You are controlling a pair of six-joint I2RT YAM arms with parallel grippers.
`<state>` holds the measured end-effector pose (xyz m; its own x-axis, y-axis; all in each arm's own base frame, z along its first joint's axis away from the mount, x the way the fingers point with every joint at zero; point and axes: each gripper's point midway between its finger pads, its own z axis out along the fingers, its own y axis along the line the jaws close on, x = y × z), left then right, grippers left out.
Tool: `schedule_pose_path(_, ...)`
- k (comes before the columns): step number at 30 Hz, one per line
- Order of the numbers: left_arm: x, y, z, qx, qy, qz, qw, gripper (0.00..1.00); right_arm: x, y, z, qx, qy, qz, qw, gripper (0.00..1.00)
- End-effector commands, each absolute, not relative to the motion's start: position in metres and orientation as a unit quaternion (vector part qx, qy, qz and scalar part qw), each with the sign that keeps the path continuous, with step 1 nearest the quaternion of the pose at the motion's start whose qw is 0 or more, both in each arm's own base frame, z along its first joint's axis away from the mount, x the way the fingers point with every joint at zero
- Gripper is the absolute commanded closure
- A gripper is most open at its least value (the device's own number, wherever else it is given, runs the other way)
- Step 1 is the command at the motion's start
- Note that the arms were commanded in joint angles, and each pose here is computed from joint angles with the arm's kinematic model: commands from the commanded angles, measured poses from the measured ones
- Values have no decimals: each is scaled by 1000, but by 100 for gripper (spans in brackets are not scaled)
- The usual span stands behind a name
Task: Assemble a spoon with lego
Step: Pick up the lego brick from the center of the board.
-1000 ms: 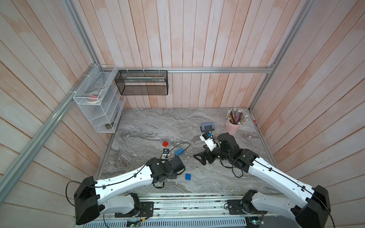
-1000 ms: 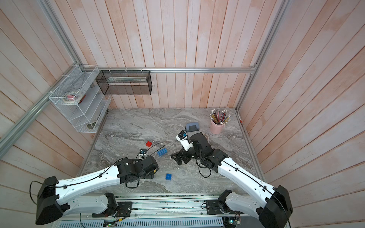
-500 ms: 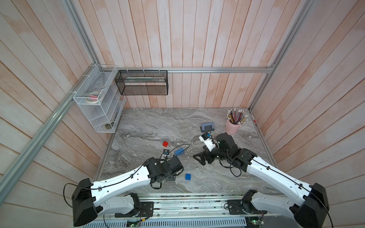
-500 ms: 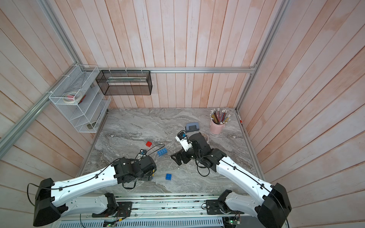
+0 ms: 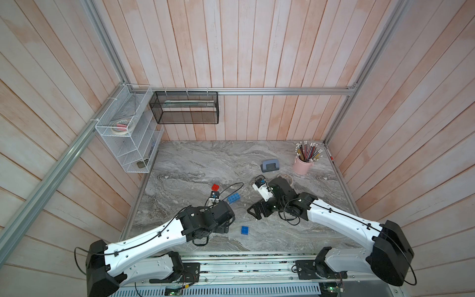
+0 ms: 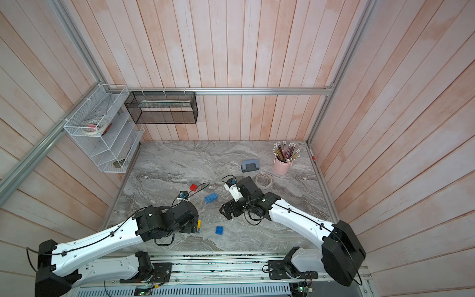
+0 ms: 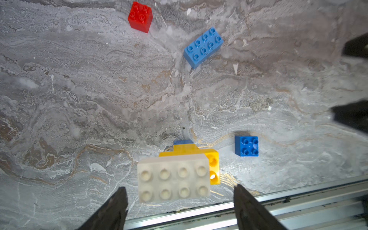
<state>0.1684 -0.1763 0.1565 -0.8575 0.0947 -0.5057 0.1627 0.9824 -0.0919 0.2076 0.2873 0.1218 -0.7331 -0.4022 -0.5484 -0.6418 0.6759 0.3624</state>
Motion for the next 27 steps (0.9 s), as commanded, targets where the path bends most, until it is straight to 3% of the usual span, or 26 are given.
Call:
schedule_pose_path(1, 176, -170, 184, 28, 948, -93, 304, 16, 185, 296, 86, -273, 912, 261, 164, 4)
schedule_pose_path(8, 176, -163, 199, 7, 925, -148, 351, 15, 151, 306, 44, -336, 915, 180, 135, 5)
schedule_pose_path(16, 178, -156, 207, 0, 913, -154, 378, 15, 140, 294, 37, -376, 907, 149, 116, 5)
schedule_pose_path(21, 179, -155, 211, 5, 910, -156, 384, 15, 151, 286, 22, -369, 918, 91, 114, 7)
schedule_pose_path(27, 178, -155, 205, 8, 913, -151, 380, 15, 166, 300, 29, -373, 913, 88, 141, 14)
